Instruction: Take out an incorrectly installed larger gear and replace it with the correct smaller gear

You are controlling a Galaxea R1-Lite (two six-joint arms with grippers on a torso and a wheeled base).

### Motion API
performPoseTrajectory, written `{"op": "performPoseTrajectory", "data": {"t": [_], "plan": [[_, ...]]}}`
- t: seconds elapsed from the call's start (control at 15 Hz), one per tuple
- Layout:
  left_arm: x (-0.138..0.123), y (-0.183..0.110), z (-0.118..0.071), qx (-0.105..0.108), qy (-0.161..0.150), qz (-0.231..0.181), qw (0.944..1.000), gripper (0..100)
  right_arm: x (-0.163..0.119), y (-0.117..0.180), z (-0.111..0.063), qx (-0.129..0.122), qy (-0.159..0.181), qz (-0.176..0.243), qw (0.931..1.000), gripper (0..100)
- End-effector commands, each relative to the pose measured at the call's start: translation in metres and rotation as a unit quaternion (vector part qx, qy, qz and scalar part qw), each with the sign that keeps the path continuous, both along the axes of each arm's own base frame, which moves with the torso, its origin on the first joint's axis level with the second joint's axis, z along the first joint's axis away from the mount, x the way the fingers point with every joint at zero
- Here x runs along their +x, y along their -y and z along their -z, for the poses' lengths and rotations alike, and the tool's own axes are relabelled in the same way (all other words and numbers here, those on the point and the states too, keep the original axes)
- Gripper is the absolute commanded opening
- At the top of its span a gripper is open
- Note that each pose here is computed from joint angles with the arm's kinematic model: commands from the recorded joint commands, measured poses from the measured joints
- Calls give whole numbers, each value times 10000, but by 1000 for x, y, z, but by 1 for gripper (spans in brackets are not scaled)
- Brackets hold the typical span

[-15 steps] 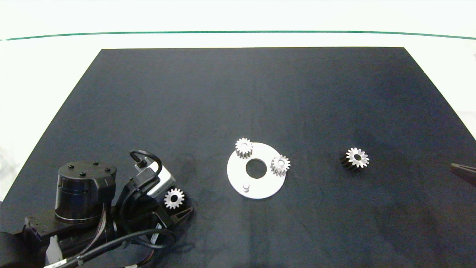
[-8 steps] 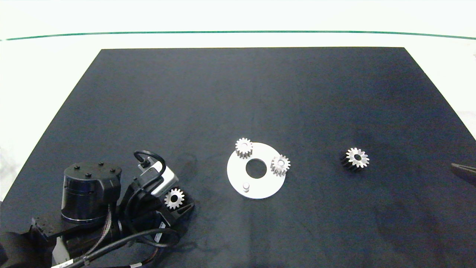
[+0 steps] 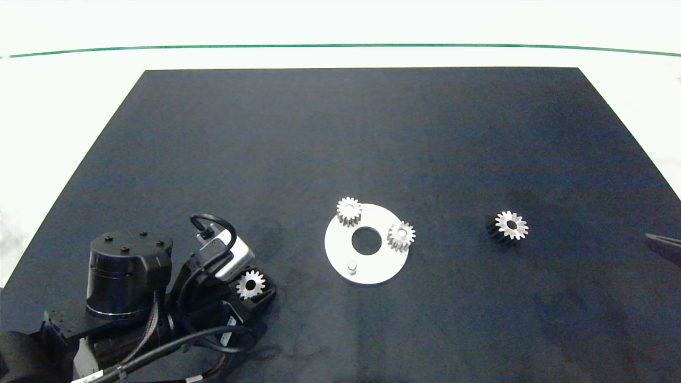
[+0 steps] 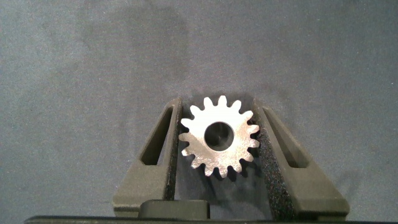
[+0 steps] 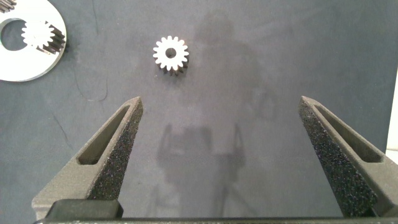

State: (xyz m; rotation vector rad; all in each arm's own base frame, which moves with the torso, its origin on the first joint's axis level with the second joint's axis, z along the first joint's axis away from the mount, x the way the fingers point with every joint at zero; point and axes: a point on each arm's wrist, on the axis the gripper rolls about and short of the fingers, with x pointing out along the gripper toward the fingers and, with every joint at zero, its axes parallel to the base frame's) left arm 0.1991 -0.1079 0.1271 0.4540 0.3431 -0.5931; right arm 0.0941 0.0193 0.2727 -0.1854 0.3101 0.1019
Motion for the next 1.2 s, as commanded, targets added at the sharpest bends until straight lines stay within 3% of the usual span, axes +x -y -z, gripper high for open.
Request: {"op": "performPoseTrajectory", "data": {"t": [0.07, 0.53, 0.8, 1.0, 1.2], "plan": [[-1, 0, 0, 3, 12, 7, 10000, 29, 0, 0, 0, -6, -3, 0, 10000, 100], [-11, 1, -8, 36, 22, 101, 9999, 28, -4, 1, -1, 9, 57, 0, 10000, 100], [-18, 6, -27, 68, 139, 180, 9997, 28, -6, 2, 0, 10, 64, 8, 10000, 100], [-28, 22, -44, 269, 92, 361, 9989, 28, -16, 6, -2, 51, 244, 115, 9996, 100], [-30, 44, -63, 299, 267, 525, 9978, 28, -30, 9, -5, 91, 469, 143, 9988, 100]]}}
